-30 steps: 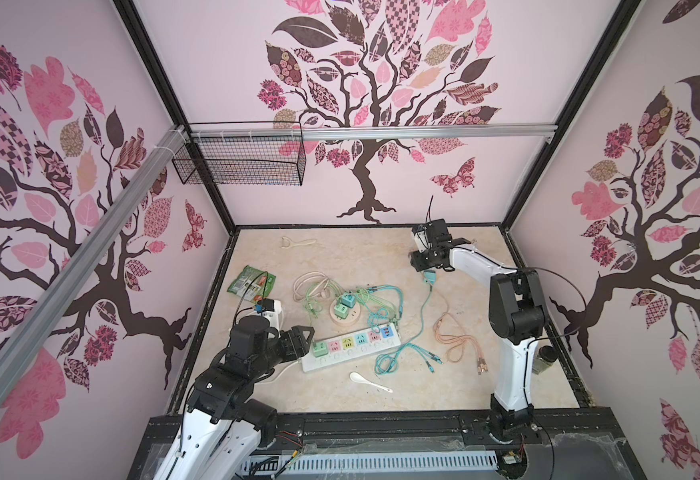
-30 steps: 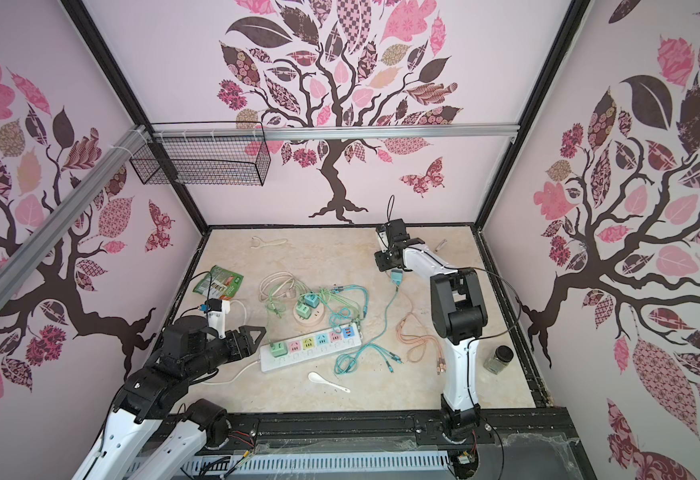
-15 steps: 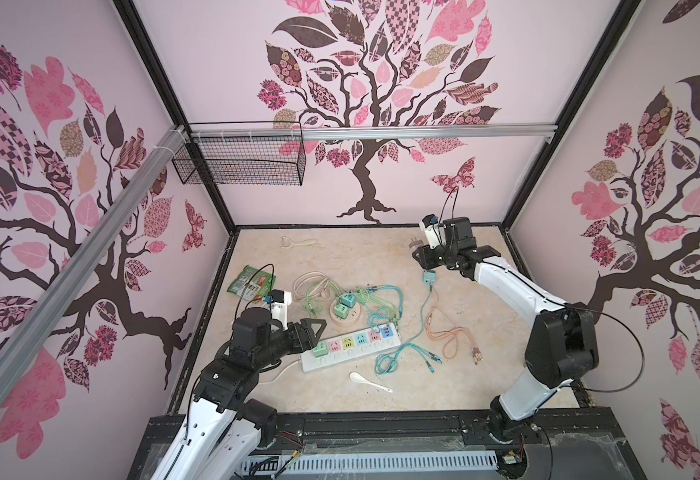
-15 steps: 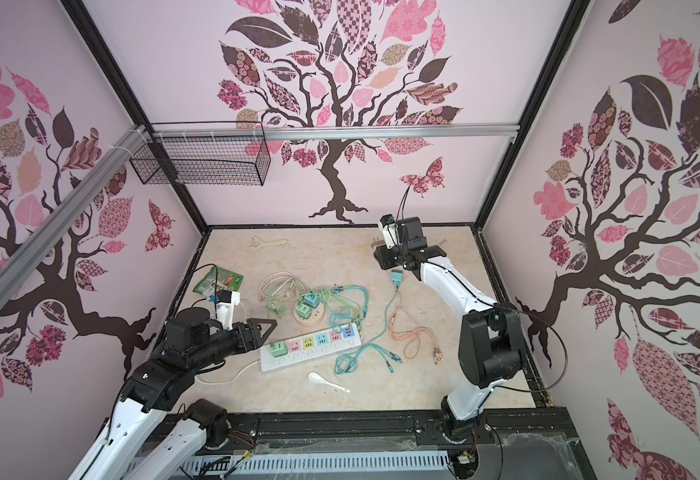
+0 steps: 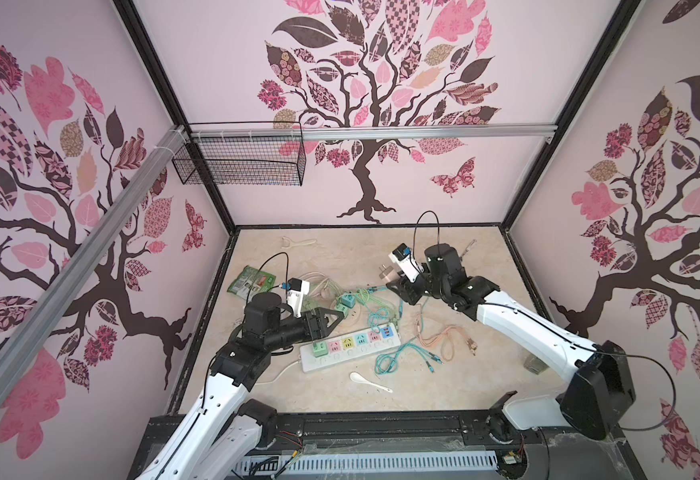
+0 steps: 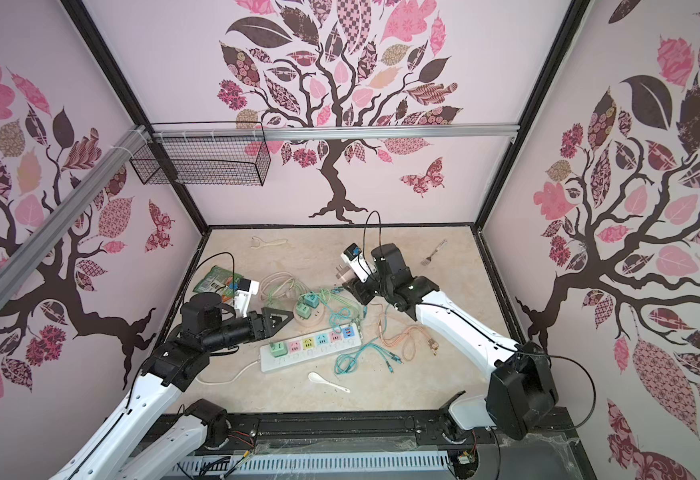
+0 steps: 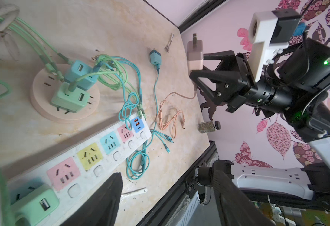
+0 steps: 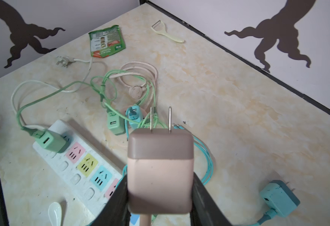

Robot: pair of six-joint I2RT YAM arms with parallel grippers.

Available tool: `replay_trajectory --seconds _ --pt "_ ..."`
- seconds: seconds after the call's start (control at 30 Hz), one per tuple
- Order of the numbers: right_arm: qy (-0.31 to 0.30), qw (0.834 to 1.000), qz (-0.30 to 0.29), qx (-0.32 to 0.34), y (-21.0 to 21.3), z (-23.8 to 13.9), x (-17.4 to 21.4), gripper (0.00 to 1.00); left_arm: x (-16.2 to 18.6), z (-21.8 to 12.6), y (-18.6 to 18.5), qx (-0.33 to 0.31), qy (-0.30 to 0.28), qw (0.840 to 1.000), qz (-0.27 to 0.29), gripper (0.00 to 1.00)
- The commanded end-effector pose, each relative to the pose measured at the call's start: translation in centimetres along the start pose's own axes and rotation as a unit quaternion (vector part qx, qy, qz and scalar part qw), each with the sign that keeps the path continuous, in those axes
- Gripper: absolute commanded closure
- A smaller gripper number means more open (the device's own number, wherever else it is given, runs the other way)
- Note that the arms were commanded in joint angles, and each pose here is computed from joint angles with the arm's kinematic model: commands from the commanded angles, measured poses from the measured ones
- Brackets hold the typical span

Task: Insert the plug
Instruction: 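Carry the pink charger toward the left gripper while the left gripper rises toward it, then close the left gripper on the pink charger held by the right gripper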

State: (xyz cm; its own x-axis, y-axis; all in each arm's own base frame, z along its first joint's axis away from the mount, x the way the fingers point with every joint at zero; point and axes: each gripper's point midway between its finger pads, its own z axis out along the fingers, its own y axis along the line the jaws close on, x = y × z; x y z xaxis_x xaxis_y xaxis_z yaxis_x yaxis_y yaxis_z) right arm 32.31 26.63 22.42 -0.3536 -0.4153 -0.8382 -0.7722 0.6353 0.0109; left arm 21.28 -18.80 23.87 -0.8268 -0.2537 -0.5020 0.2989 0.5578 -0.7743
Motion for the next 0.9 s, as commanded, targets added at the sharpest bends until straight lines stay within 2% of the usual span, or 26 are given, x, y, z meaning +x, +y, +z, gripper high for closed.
replay_trajectory --seconds 0.0,0.2,0.47,0.87 --pt "-0.047 0.998 -0.038 -0.013 1.6 -1.9 -1.8 0.63 -1.7 -0.4 -3.5 0.063 -0.01 0.998 0.015 0.24" --pt "-0.079 0.994 -0.05 -0.05 4.5 -3.3 -1.9 0.63 -1.9 0.5 -4.2 0.082 0.001 0.997 0.008 0.25" --pt "-0.082 0.991 -0.08 -0.075 7.2 -4.0 -2.2 0.63 -1.1 2.1 -6.7 0.102 0.032 0.994 0.03 0.28" --pt "-0.087 0.985 -0.107 -0.107 11.1 -4.4 -3.6 0.63 -1.3 2.8 -7.0 0.099 0.037 0.994 0.023 0.33"
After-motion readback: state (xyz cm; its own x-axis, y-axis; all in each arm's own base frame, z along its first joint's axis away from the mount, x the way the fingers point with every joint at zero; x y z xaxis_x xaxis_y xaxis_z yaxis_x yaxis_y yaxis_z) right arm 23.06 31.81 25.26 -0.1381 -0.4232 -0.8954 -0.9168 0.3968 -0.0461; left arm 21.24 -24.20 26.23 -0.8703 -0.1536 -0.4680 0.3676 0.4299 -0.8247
